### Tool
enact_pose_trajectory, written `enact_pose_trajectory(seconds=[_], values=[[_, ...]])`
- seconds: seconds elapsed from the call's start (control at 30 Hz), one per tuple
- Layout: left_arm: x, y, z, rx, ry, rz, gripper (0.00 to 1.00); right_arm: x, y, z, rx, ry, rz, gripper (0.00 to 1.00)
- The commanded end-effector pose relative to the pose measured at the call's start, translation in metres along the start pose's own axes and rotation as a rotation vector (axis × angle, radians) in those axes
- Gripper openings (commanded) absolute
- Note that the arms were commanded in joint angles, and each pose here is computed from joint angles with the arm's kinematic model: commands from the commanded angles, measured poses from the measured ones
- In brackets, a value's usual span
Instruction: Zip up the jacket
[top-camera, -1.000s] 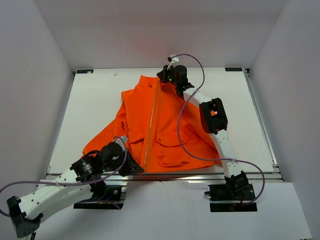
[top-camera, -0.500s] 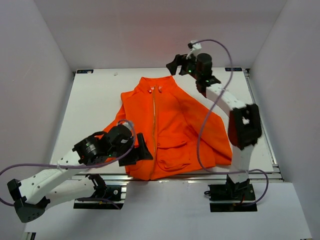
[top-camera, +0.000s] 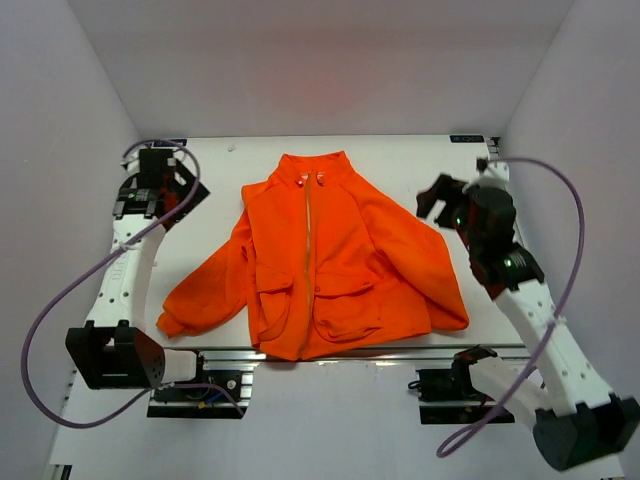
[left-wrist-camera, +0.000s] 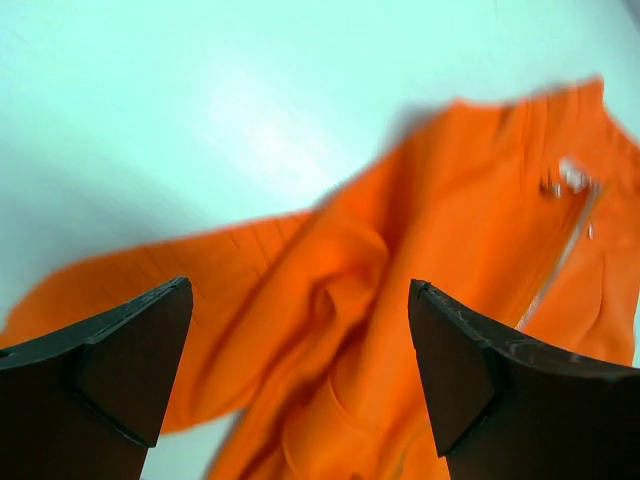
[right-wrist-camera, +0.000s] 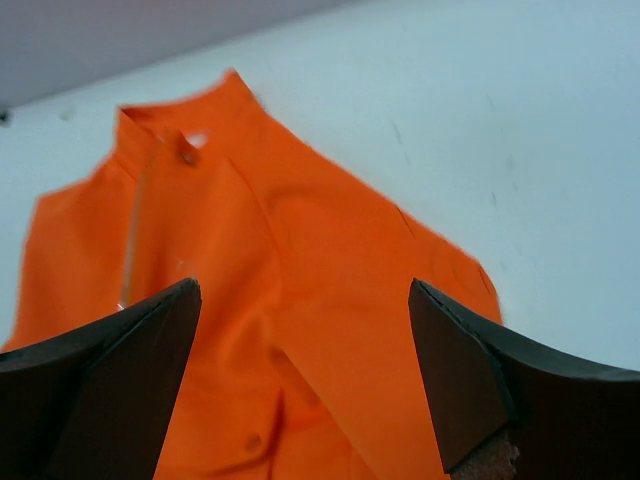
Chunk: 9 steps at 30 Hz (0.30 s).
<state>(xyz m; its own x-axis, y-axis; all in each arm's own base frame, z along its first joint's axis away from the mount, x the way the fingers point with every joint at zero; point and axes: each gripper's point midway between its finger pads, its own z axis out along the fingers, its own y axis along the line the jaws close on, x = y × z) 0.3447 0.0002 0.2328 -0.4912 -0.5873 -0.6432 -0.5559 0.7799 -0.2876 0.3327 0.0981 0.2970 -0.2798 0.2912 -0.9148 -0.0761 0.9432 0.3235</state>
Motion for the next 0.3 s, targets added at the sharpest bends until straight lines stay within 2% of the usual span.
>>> enact_pose_trajectory(seconds=[0.0, 0.1, 0.27], values=[[-0.013, 0.006, -0.002, 0.104, -0.014, 0.007, 0.98, 0.034, -0.036, -0.029, 0.135, 0.04, 0.038, 0.89], [-0.004, 0.025, 0.009, 0.037, -0.02, 0.014, 0.98, 0.049, -0.047, -0.044, 0.163, 0.066, 0.036, 0.9], [0.008, 0.032, 0.019, 0.045, -0.003, 0.012, 0.98, 0.051, -0.053, -0.049, 0.192, 0.053, 0.067, 0.89]])
